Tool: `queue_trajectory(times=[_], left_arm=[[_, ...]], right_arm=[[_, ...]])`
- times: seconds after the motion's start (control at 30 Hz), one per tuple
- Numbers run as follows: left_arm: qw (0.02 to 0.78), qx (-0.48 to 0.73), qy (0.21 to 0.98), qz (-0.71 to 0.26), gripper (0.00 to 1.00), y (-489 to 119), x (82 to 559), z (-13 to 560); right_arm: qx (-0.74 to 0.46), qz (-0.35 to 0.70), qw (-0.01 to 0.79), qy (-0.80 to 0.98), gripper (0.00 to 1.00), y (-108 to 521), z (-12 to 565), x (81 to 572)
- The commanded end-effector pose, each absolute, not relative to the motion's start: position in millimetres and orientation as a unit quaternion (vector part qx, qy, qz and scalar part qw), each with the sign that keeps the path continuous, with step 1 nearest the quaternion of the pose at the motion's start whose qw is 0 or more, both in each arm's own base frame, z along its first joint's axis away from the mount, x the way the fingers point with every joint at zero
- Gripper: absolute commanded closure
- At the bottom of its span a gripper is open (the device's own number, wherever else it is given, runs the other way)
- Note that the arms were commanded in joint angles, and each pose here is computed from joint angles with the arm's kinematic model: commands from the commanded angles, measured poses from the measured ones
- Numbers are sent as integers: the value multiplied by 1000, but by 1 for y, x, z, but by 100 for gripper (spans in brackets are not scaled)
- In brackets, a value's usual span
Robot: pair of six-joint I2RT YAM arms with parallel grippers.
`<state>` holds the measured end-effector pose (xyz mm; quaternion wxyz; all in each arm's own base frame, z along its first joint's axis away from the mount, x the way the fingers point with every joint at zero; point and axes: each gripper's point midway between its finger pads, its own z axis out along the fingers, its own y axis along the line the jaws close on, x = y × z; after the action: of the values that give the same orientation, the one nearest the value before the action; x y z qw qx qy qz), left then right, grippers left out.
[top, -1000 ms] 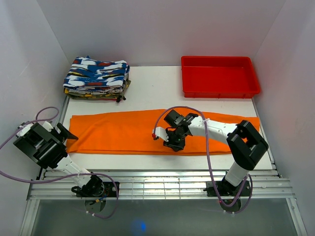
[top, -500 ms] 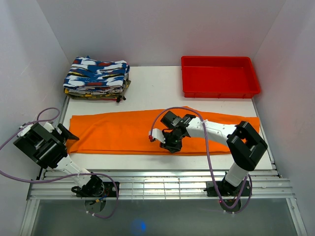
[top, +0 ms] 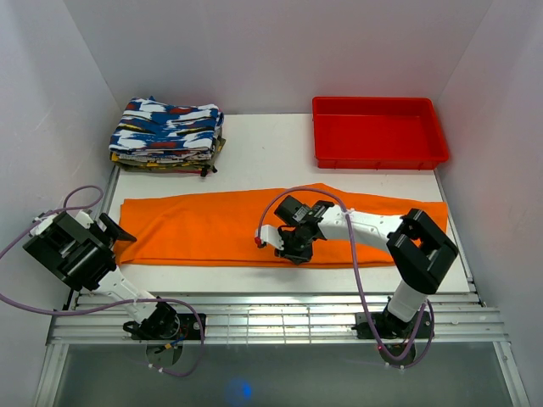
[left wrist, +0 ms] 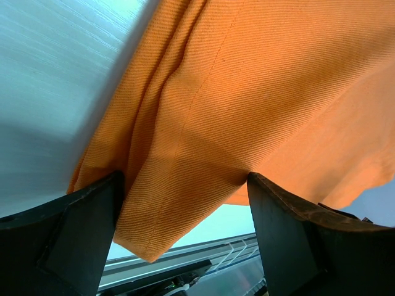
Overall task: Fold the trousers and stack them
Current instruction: Fold the trousers
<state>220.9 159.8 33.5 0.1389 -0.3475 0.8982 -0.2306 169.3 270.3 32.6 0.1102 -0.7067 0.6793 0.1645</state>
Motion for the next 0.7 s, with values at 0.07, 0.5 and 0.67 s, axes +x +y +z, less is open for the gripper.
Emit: queue_trajectory(times=[0.07,0.5,0.67], left_arm=[[129,-339,913,-186,7,176,213,12],[123,-343,916,-169,7,184,212,10],[120,-344,917,-163,7,185,210,10]], right_arm=[[-699,137,133,689,86,269,30,180],[-708,135,135,680,92,254,43,170],[-715,134,129,674,92,240,43,160]])
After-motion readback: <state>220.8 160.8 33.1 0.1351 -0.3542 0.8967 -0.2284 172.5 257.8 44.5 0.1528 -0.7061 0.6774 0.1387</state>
